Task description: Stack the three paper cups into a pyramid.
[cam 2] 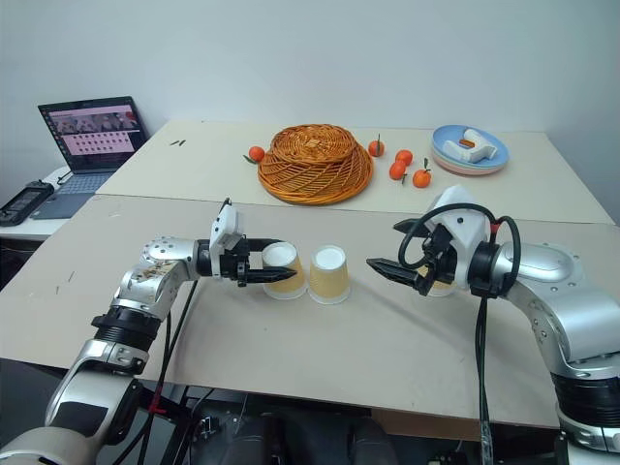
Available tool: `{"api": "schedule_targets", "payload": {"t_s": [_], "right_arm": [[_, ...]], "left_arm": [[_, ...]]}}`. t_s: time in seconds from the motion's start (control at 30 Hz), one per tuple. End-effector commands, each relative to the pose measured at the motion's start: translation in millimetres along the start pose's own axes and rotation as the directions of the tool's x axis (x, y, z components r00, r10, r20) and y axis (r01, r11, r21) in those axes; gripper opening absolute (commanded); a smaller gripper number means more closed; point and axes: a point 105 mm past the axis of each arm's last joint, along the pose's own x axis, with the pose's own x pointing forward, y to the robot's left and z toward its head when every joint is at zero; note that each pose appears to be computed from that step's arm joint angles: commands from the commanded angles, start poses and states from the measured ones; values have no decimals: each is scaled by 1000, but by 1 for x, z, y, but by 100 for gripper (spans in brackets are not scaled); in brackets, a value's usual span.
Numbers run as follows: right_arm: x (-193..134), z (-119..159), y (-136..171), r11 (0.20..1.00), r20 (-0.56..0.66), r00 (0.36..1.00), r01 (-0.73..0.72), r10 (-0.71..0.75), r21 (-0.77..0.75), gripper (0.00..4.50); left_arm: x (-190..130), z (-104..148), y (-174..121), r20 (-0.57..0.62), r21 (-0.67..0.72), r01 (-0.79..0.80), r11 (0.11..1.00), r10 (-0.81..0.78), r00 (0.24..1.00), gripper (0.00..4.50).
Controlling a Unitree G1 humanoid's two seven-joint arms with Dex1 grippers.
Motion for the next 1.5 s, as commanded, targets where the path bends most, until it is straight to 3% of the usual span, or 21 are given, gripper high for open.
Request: {"api": "schedule_targets", "payload": {"t_s": [0.03, 0.07, 0.33, 0.67, 0.87, 1.07, 1.17, 1.37, 1.5], "right_arm": [[-6, 14, -2, 999, 29, 999, 20, -19, -47, 450], [-5, 13, -2, 999, 27, 999, 20, -19, -47, 450], [-2, 12, 0, 999, 31, 1000, 6, -5, -40, 450], [-5, 10, -4, 999, 31, 1000, -2, 4, -35, 450], [-48, 0, -43, 989, -38, 989, 144, -146, -41, 450], [-104, -19, -82, 953, -131, 944, 302, -304, -38, 450], [-118, -44, -81, 959, -236, 931, 282, -280, -26, 450], [-95, -82, -59, 988, -303, 946, 144, -119, 62, 450], [-70, -87, -51, 992, -266, 962, 86, -59, 90, 450]], "left_arm": [[1, -10, 0, -42, -29, 0, 1000, -1, 999, 395], [0, -9, 0, -39, -24, -2, 1000, 1, 999, 447], [-17, 18, 2, -23, 5, -22, 1000, 23, 999, 449], [-64, 67, -33, -87, 18, 75, 997, -73, 994, 449], [-76, 99, -32, -37, 43, 31, 999, -29, 999, 449], [-76, 99, -37, -41, 35, 26, 999, -24, 999, 449], [-76, 100, -38, -45, 35, 26, 999, -25, 999, 449], [-75, 102, -37, -49, 39, 26, 999, -24, 999, 449], [-73, 104, -36, -45, 45, 28, 999, -26, 999, 449]]}}
